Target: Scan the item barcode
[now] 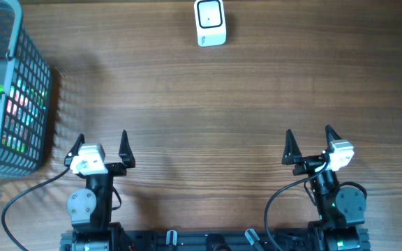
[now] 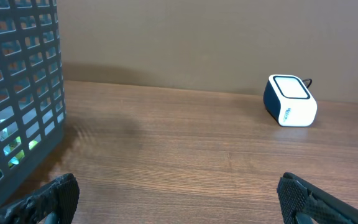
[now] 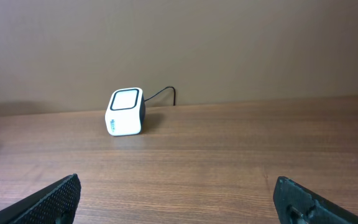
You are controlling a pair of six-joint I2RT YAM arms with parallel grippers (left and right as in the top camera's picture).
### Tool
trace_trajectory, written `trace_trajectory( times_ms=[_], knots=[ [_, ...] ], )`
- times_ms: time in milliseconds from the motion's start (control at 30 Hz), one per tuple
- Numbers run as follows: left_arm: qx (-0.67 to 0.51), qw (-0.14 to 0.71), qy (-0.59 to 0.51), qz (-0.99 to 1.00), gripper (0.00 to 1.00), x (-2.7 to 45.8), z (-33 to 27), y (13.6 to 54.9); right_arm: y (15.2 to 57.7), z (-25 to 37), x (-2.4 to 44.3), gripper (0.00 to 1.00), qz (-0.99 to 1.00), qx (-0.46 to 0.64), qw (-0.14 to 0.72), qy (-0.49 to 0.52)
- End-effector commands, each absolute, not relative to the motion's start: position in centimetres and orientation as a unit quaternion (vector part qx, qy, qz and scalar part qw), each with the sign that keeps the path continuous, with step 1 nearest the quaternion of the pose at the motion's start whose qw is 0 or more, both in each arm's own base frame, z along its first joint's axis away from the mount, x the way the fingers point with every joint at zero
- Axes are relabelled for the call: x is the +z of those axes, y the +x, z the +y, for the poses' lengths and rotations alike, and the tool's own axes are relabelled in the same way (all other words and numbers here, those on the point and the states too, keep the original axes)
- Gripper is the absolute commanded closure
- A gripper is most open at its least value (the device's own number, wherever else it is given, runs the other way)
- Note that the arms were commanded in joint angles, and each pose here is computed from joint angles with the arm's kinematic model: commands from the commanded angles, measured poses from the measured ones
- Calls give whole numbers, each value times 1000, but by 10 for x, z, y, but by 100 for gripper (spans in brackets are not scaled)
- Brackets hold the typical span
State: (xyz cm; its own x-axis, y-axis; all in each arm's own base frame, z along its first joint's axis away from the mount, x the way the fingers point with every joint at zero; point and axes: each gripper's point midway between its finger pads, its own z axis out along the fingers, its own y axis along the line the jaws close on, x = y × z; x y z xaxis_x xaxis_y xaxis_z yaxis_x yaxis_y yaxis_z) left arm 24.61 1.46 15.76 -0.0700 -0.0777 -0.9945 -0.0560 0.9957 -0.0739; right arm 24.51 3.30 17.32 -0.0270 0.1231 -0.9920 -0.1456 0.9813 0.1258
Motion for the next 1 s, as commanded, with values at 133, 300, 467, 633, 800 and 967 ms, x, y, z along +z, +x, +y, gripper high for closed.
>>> trace_trajectory(
  times_ms=[133,300,467,633,800,967],
  knots=[
    [-13,688,-30,725,0,162,10,246,246,30,173,0,711,85,698,-9],
    [-91,684,44,723,0,163,-27,243,246,30,173,0,711,85,698,-9],
    [-106,697,68,705,0,174,-36,241,246,30,173,0,711,85,698,-9],
    [-224,693,-3,685,0,235,-47,224,246,30,173,0,711,85,698,-9],
    [-212,704,-48,676,0,359,-35,195,246,30,173,0,711,85,698,-9],
    [-106,630,-98,763,0,470,-4,205,246,30,173,0,711,85,698,-9]
  ],
)
